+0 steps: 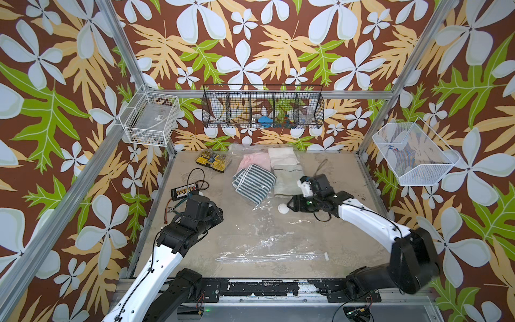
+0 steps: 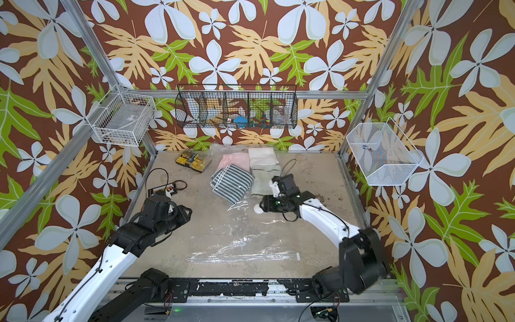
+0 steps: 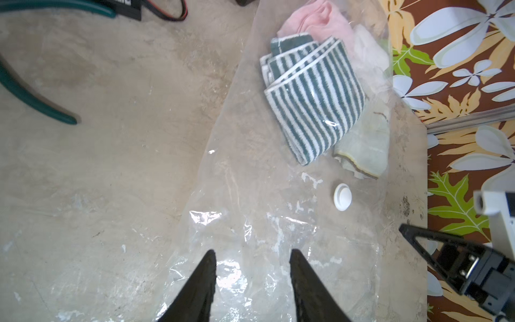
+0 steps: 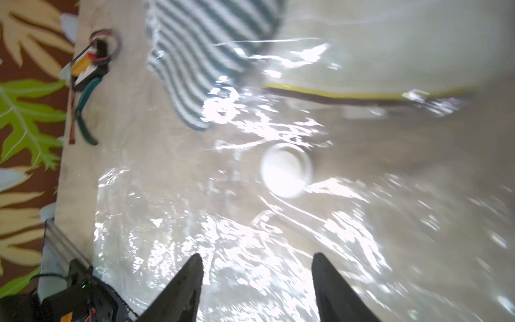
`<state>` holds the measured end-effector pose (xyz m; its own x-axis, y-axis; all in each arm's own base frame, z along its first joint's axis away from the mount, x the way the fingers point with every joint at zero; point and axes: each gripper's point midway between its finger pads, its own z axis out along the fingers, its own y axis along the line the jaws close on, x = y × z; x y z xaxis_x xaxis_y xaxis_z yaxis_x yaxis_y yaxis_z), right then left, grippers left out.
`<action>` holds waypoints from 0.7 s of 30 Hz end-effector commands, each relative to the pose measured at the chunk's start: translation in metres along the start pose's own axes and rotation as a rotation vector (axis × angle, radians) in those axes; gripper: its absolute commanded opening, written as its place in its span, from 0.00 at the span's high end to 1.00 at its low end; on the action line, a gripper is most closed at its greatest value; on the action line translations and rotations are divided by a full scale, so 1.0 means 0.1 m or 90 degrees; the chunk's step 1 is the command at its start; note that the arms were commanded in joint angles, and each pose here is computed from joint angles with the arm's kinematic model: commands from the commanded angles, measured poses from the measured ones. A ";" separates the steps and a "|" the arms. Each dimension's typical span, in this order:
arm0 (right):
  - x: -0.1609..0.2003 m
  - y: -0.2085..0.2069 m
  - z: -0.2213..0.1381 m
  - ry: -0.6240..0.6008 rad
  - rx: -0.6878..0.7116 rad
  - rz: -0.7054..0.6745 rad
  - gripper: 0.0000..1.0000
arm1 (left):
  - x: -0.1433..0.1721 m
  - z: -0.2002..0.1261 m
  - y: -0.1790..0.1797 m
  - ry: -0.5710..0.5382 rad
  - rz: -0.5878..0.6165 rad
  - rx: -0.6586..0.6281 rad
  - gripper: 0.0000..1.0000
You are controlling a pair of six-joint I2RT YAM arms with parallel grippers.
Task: Place the folded towel into the vacuum bag
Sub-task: Adjust the vacuum bag at the center of the board.
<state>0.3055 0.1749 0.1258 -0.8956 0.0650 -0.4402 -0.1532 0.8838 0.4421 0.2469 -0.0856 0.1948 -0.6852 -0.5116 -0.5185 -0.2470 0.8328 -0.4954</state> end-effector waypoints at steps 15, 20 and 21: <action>1.08 -1.16 -0.34 0.035 0.132 0.300 0.12 | 1.00 0.45 -1.44 0.200 0.258 0.243 0.55; 1.19 -1.13 -0.22 0.050 0.102 0.311 0.11 | 1.10 0.71 -1.38 0.200 0.279 0.226 0.56; 1.18 -1.13 -0.20 0.051 0.096 0.311 0.11 | 1.13 0.76 -1.36 0.205 0.288 0.219 0.56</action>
<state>0.2002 0.0676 0.0372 -0.8823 0.4496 -0.1392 0.3591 0.8343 0.4184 0.2462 -0.2625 0.1484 -0.8780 -0.0033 -0.4787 0.2676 0.8258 -0.4965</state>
